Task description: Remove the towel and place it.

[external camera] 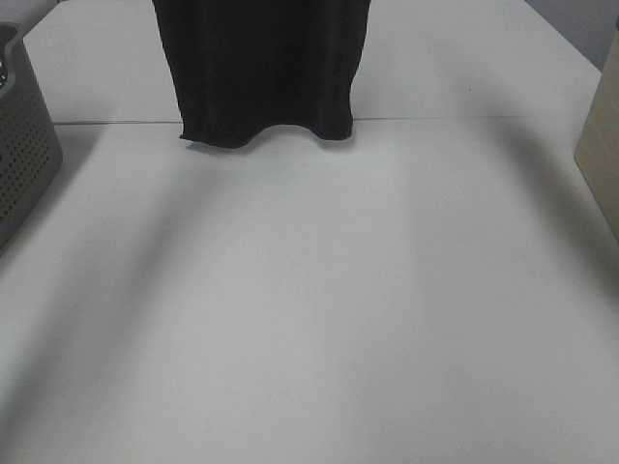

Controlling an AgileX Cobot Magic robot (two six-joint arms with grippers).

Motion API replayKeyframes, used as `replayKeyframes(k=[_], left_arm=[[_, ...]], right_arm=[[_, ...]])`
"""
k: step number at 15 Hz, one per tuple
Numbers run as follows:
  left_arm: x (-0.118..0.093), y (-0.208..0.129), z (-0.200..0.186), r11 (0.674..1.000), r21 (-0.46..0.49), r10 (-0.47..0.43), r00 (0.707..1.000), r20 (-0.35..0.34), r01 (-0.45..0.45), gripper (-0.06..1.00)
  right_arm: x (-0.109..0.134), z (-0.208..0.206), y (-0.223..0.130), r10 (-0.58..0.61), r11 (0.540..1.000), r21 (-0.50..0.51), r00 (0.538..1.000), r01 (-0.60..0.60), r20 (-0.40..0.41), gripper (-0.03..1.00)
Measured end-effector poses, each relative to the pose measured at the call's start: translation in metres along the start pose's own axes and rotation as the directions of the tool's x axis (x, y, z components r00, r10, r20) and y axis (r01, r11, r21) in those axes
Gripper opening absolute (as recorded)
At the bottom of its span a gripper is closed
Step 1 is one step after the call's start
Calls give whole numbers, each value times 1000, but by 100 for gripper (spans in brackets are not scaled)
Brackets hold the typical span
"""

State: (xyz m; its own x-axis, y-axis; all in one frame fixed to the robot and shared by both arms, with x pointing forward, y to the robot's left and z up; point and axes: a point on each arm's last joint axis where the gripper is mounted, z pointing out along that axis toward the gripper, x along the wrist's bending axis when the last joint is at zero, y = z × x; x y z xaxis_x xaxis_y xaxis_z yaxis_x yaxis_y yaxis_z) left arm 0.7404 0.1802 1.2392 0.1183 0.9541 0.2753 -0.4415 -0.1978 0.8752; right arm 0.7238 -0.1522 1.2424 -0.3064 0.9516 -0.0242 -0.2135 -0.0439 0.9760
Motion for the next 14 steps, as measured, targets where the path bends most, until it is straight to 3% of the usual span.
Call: replayKeyframes(k=[14], left_arm=[[2,-4,1,998,-10,63,998,-4,-63,0]], right_arm=[[1,2,-9,0,999,45,1000,0,-6,1]])
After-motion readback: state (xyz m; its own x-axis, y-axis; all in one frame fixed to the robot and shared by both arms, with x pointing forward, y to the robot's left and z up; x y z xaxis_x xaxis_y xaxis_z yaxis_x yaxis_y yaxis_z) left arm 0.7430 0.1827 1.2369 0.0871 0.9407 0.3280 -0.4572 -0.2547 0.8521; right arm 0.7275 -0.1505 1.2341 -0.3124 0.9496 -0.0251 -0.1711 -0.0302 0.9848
